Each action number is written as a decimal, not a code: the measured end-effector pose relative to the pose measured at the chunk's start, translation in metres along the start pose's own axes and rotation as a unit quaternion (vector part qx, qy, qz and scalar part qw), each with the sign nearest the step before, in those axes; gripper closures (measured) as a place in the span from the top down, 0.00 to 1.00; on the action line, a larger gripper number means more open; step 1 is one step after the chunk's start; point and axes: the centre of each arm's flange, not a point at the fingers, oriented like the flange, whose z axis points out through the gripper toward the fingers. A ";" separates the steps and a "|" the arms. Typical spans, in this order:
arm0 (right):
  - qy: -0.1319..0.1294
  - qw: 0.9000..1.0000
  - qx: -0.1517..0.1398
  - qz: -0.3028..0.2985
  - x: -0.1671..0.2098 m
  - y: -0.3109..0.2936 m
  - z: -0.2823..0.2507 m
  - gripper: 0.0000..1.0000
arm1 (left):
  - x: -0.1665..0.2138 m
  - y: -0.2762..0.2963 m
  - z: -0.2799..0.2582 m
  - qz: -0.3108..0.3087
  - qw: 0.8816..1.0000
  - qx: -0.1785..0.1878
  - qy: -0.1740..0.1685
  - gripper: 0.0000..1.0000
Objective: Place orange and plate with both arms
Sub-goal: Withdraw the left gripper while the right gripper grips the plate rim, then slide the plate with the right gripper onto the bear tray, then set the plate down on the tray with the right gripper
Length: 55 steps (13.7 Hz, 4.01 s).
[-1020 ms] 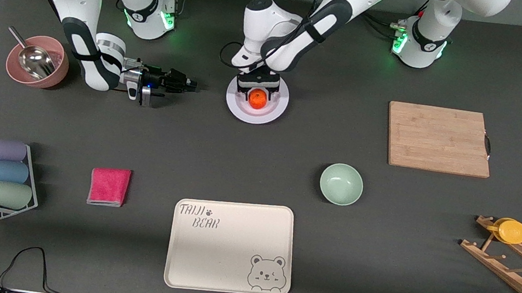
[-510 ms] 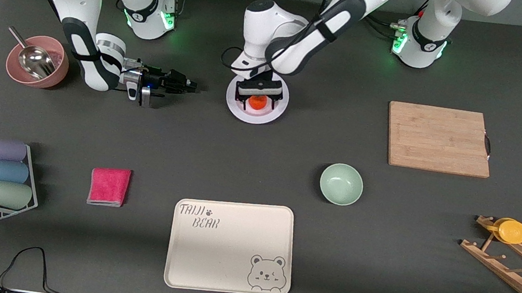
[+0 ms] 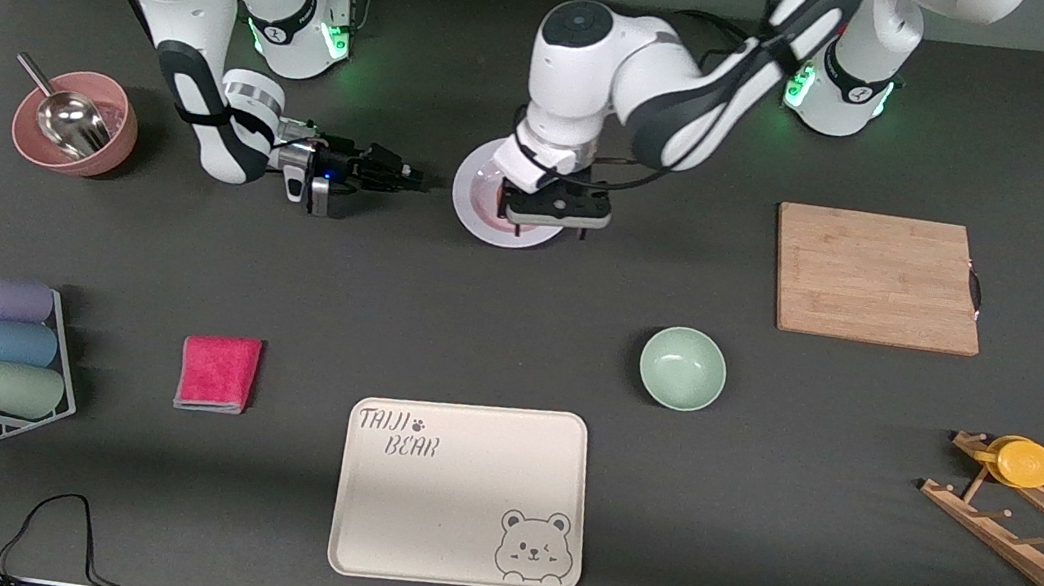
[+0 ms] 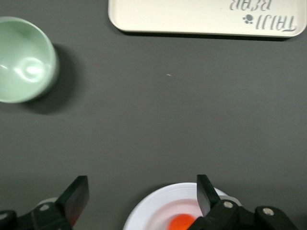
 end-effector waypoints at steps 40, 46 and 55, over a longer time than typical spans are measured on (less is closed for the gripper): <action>0.057 0.995 0.071 -0.028 0.205 -0.149 0.011 0.04 | 0.210 -0.441 -0.194 0.002 0.997 0.027 -0.066 1.00; 0.050 0.998 0.032 -0.026 0.366 -0.161 0.013 0.04 | 0.210 -0.442 -0.196 0.001 0.998 0.028 -0.064 1.00; 0.103 0.994 -0.002 -0.025 0.465 -0.154 0.043 0.04 | 0.210 -0.442 -0.196 0.001 0.998 0.028 -0.064 1.00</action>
